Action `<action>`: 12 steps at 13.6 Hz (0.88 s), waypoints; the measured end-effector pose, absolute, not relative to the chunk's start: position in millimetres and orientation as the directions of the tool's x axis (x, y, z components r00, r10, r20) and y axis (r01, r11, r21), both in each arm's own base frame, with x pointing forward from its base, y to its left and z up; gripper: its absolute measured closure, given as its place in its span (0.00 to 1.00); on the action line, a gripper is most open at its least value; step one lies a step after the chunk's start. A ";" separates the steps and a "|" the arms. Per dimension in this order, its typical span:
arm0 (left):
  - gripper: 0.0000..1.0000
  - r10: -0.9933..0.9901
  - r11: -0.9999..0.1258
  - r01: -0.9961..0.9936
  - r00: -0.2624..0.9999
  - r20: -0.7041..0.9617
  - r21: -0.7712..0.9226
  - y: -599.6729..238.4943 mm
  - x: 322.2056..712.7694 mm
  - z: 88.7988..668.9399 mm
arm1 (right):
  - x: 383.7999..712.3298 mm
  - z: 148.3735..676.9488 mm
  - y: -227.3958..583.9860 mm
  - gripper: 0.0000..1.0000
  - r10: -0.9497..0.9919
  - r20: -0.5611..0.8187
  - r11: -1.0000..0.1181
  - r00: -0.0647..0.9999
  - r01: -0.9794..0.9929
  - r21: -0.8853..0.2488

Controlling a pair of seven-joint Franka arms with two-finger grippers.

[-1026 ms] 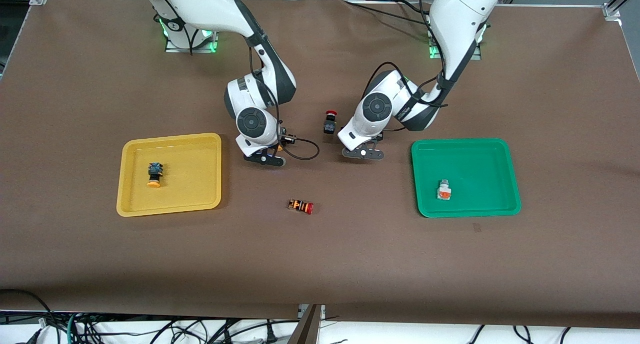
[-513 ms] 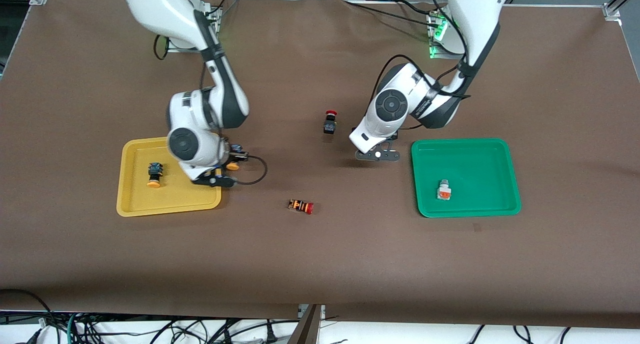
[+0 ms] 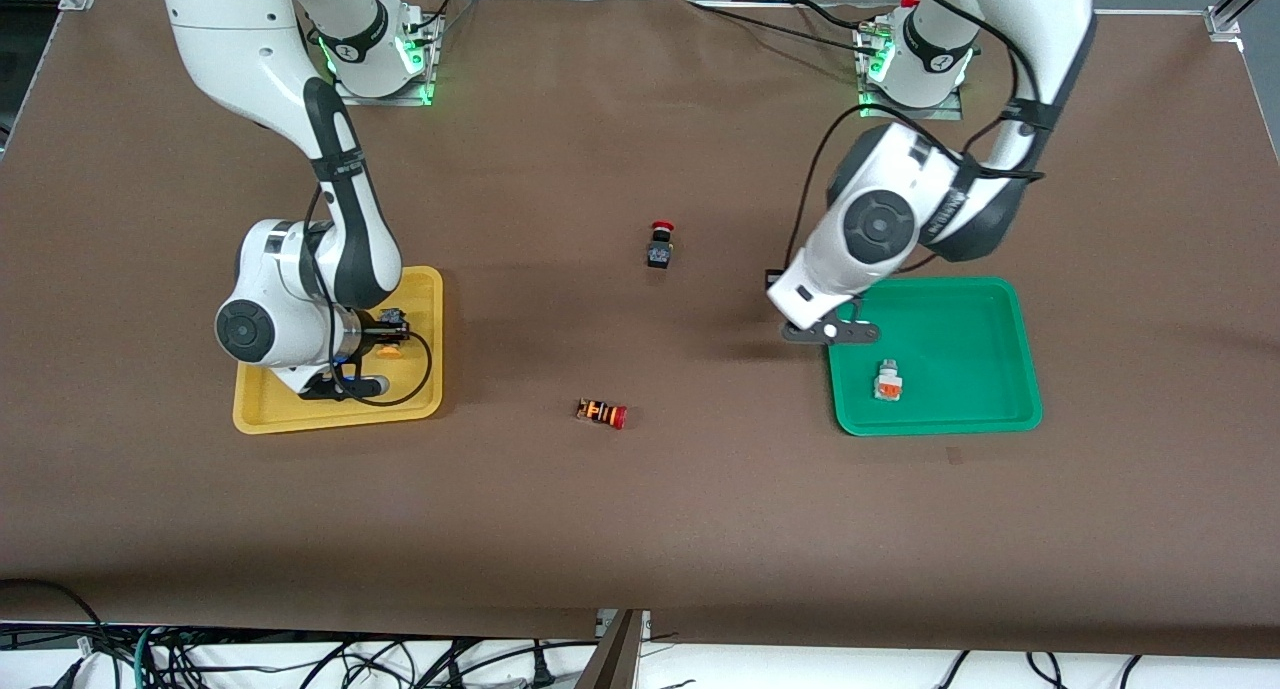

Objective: Place green and yellow buttons in trays

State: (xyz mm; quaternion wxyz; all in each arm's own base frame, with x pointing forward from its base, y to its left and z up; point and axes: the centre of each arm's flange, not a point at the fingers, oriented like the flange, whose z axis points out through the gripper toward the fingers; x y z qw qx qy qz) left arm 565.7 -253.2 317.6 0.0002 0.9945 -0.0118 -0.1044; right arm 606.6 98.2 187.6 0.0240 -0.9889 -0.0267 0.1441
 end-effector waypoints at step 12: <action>0.59 -0.161 -0.987 -0.156 0.964 -0.209 0.042 -55.7 617.8 305.1 | 636.2 218.4 102.3 0.00 0.071 -0.218 -0.996 0.973 0.058 -0.069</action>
